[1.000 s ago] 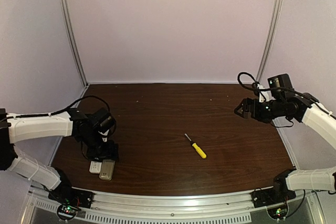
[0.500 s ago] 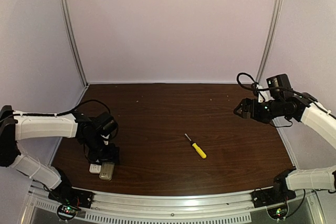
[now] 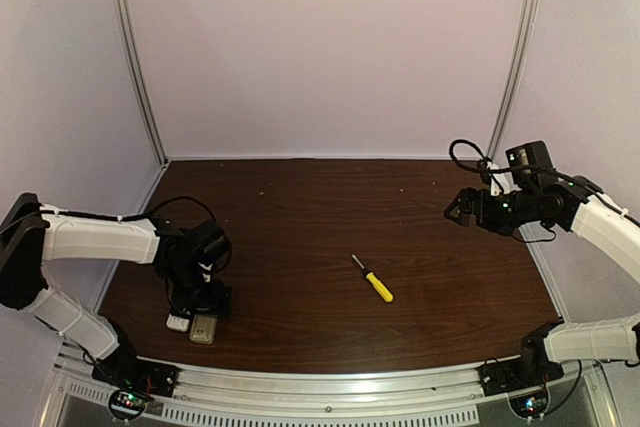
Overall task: Unload the batteries from the remote control
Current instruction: Move the remote control to the center of the board.
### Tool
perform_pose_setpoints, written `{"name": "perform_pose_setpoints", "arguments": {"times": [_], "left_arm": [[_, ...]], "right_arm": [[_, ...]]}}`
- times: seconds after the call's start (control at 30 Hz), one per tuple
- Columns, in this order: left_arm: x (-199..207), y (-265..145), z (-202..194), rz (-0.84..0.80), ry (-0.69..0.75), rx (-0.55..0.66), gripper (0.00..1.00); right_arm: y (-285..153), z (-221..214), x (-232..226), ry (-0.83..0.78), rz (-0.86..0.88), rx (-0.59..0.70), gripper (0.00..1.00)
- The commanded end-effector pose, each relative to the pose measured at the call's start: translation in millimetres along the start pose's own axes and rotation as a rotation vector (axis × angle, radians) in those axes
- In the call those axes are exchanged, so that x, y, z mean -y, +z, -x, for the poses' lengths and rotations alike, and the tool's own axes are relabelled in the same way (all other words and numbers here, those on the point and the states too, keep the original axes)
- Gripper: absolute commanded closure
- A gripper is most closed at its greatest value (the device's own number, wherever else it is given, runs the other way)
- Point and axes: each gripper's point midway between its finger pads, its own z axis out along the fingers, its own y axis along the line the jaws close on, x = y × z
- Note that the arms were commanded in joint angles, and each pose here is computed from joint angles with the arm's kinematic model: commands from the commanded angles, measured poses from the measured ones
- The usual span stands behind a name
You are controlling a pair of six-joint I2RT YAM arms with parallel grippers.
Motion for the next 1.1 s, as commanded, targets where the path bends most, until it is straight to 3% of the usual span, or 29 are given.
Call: {"name": "perform_pose_setpoints", "arguments": {"times": [0.0,0.1,0.3,0.67,1.07], "left_arm": [[3,2,3,0.011,0.022,0.008,0.18],[7,1,4,0.004,0.027,0.006,0.23],[12,1,6,0.011,0.016,0.012,0.43],[51,-19,13,-0.025,-0.128,0.011,0.50],[133,-22,49,-0.082,-0.211,0.017,0.48]], "right_arm": [[2,-1,1,-0.024,-0.012,-0.002,0.00],[1,0,2,-0.023,-0.018,0.003,0.00],[1,-5,2,-0.001,-0.007,0.005,0.00],[0,0,3,0.006,-0.024,0.016,0.00],[4,-1,5,0.004,-0.039,-0.017,0.00]]}}
